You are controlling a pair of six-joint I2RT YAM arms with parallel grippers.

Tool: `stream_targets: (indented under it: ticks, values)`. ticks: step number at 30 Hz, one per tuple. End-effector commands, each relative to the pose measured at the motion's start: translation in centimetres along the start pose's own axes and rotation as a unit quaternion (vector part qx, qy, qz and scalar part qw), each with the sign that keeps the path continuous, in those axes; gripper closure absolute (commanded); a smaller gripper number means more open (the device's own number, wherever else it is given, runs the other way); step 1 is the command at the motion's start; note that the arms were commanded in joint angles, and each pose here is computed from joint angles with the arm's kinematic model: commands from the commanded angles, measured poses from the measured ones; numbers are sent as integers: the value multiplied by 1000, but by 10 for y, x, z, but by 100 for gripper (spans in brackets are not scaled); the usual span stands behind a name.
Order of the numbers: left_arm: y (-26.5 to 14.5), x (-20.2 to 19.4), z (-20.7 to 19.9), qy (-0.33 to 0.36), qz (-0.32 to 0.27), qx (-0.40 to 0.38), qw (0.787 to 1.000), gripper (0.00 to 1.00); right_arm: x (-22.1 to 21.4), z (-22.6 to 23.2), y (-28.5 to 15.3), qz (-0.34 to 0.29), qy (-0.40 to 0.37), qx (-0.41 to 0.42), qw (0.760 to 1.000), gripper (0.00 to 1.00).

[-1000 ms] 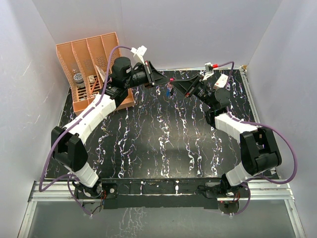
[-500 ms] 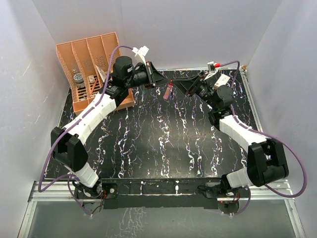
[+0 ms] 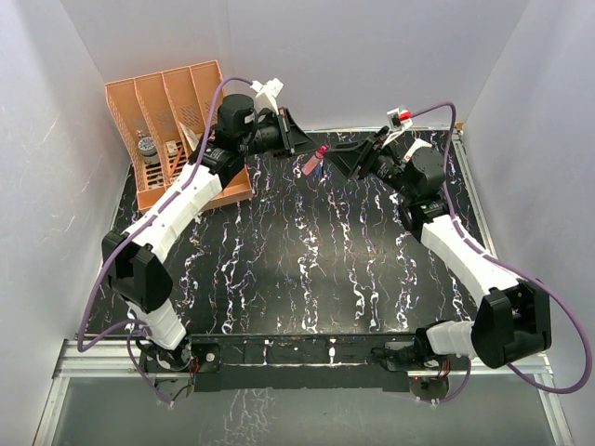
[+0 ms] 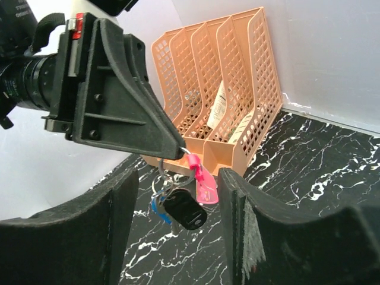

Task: Put the keys on the keyring

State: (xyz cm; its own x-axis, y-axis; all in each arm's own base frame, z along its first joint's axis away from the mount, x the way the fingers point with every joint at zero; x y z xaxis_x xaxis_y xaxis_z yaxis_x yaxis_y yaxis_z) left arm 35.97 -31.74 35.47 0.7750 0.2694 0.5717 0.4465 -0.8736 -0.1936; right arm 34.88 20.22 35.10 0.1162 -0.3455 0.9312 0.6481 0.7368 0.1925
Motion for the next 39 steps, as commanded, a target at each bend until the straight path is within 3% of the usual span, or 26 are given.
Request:
stream_targets:
  ticks: [1,15,25,39]
  values:
    - [-2,6,-6,8,-2,14,1000,100,23,17,-3,1,-53,10,999,44]
    - [-1,17,-3,-11,-17,49,999,100,-13,44,23,62,-94,-22,993,43]
    - [-3,17,-3,-18,-18,58,998,100,-13,35,21,47,-96,-105,989,44]
    - [-1,17,-5,-28,-12,54,998,100,-17,27,27,50,-112,-123,985,43]
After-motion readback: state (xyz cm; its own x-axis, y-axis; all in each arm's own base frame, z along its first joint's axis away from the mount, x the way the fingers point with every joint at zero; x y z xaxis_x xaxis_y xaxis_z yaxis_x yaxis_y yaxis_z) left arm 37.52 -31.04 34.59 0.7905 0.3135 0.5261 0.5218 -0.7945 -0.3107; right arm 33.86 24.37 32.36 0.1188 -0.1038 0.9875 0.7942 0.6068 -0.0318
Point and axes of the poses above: each gripper's point midway between its finger pads, its own y axis out along the fingers, its own z axis along the line the jaws close on, x = y × z, the point moved 3 cm from there along -y, back along the fingers, and after that the axes turned 6 degrees about -y, right-handed, at the moved point
